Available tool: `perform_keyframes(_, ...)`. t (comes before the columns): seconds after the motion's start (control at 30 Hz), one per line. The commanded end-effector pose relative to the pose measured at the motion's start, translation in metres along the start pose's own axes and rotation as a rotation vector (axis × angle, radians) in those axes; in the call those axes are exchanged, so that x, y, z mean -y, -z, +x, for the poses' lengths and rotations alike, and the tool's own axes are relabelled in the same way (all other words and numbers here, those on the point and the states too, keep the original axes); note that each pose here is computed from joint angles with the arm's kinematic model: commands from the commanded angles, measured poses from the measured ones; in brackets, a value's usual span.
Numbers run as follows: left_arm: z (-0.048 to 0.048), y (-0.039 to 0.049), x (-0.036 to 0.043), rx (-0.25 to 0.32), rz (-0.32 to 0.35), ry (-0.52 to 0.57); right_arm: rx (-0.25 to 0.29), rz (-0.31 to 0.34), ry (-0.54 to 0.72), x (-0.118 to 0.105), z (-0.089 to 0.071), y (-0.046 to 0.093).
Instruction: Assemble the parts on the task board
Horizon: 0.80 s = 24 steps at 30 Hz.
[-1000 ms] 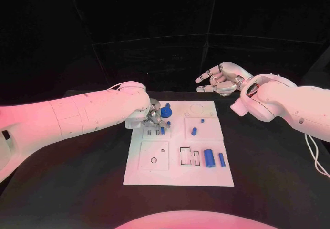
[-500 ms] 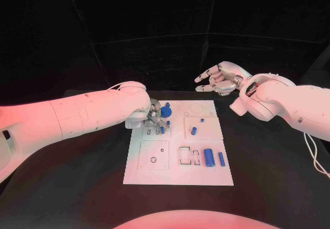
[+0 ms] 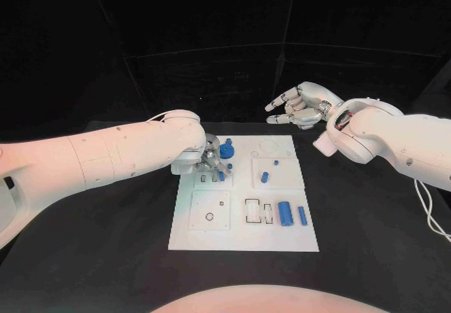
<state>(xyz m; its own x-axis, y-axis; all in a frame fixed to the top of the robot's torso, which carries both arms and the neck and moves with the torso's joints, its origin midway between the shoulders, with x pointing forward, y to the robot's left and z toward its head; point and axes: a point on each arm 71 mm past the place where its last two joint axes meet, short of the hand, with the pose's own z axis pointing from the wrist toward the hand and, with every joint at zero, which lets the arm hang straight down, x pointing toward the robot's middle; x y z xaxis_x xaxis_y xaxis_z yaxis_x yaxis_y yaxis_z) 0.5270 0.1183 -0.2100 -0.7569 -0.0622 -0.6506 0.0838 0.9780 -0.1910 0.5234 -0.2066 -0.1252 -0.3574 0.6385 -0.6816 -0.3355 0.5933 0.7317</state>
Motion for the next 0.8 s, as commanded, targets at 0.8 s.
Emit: perform_keyframes(0.8, 0.0029, 0.0026, 0.0006, 0.01, 0.044, 0.033, -0.018, -0.011, 0.007, -0.0023, 0.0013, -0.0023)
